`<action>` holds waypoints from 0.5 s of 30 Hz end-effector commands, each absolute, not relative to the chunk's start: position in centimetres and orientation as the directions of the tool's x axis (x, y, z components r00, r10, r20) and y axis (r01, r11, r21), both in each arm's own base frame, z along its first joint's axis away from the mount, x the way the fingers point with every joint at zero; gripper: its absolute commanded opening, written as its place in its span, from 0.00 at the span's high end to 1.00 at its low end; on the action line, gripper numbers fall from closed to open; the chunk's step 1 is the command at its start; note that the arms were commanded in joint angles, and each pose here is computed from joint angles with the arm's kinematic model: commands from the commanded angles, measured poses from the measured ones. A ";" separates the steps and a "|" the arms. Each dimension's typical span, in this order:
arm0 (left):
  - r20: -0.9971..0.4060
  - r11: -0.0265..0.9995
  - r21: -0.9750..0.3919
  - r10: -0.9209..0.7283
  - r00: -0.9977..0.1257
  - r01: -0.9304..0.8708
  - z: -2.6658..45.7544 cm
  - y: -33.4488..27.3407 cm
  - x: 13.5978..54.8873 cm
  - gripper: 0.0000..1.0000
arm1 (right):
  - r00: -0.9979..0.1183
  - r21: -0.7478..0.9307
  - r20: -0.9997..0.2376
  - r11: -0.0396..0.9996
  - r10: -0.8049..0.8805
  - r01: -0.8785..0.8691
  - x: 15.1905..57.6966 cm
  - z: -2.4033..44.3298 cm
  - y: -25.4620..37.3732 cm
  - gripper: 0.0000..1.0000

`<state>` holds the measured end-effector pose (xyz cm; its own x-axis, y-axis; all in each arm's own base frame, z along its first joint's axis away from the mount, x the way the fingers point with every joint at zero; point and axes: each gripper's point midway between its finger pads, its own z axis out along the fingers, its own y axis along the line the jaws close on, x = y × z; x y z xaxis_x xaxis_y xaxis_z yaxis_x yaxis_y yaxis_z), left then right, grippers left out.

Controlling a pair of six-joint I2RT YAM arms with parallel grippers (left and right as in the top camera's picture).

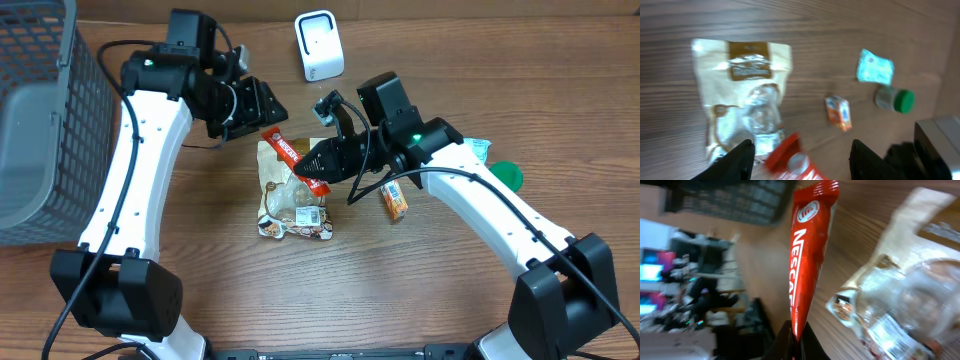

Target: Scan the item barcode

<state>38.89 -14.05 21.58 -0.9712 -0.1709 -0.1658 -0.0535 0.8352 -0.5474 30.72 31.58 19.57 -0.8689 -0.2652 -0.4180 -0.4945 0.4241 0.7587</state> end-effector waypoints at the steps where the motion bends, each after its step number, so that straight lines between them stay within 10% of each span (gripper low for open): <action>1: -0.164 0.804 -0.595 -0.100 -0.981 0.017 21.9 -16.0 38.2 0.49 | -0.840 0.787 -0.475 0.299 -0.263 -0.539 30.2 23.1 31.7 0.96; 15: -0.132 0.771 -0.637 -0.095 -0.987 0.011 22.4 -17.1 37.6 0.63 | -0.833 0.776 -0.521 0.304 -0.185 -0.553 32.7 24.3 30.9 0.96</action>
